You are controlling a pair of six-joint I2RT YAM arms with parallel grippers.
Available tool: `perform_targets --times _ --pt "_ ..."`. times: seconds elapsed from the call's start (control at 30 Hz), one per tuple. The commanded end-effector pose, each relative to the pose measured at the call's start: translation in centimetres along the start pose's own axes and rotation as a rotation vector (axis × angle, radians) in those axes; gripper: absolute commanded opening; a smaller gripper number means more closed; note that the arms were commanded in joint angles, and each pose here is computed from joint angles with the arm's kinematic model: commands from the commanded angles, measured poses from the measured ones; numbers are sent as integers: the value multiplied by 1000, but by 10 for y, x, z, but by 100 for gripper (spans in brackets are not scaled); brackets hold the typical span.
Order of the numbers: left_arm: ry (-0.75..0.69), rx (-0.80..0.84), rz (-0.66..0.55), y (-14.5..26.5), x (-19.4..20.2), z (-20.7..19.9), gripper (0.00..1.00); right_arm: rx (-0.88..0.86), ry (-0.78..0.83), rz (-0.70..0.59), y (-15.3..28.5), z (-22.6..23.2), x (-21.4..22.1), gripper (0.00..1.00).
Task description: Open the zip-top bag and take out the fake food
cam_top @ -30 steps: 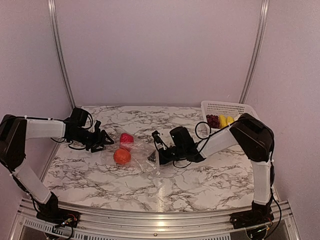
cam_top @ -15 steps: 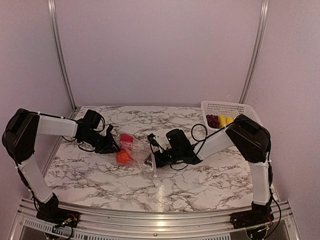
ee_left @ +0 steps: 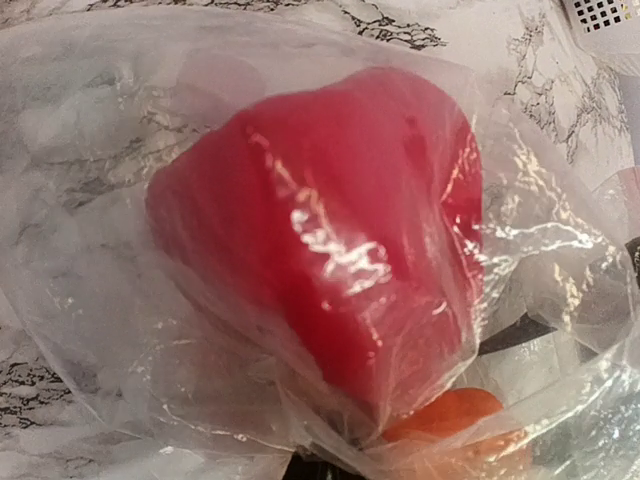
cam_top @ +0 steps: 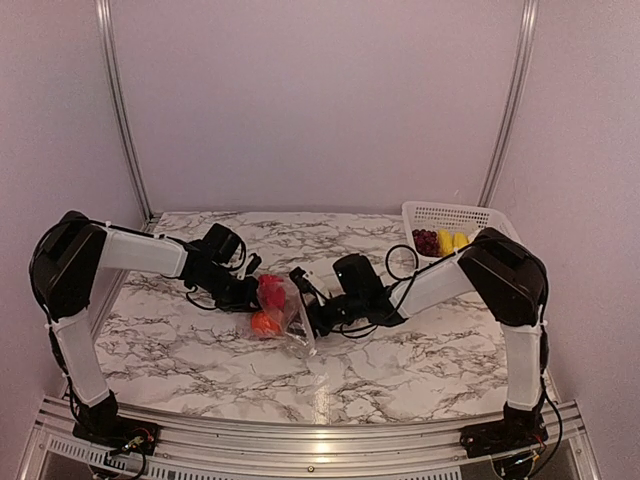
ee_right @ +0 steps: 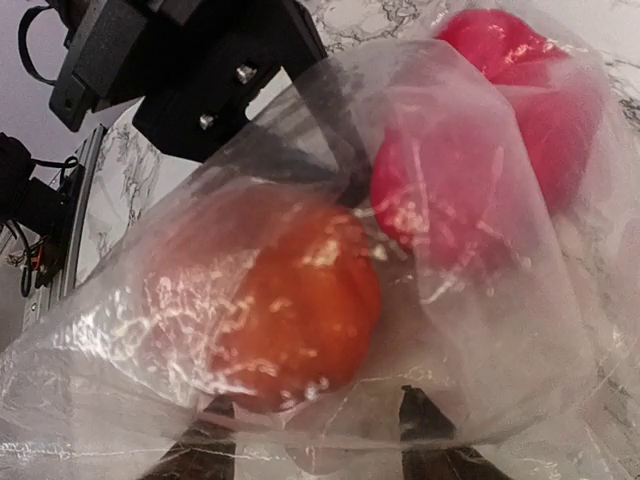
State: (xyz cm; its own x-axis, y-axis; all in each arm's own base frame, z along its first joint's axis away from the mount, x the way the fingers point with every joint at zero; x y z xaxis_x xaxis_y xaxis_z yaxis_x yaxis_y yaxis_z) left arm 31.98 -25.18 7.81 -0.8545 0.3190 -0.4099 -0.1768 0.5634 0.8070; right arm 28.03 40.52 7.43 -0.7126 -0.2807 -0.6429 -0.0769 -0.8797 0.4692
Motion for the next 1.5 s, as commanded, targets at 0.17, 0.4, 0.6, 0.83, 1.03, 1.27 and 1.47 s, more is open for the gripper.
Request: perform_targets --times 0.17,0.4,0.6,0.83,1.03,1.27,1.47 --pt "-130 -134 109 -14 26 0 0 -119 61 -56 29 38 -25 69" --pt "-146 -85 51 -13 9 -15 0 2 42 -22 22 22 -19 74" --pt "-163 -74 18 -19 6 -29 0 49 43 5 6 23 -16 74" --pt "-121 7 -6 -28 4 -39 0 173 73 63 -17 20 -12 80" --pt "-78 71 -42 -28 -1 -47 0 287 123 98 -30 27 0 91" --pt "-78 64 -30 -21 9 -38 0 384 88 106 -10 13 17 96" --pt "-55 25 -33 -9 16 -16 0 285 69 76 22 18 17 83"
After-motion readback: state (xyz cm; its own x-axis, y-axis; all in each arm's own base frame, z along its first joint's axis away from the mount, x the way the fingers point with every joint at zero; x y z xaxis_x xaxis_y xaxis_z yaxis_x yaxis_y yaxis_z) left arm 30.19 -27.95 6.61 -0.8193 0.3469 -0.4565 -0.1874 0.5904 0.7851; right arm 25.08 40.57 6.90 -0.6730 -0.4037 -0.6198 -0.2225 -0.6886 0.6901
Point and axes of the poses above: each gripper's point midway between its finger pads, its own y axis back along the fingers, its own z axis along the line the jaws close on, x = y × z, the point moved 5 cm from there along y, back along the fingers, and after that the axes turned 12 degrees about -y, right-handed, at the moved point
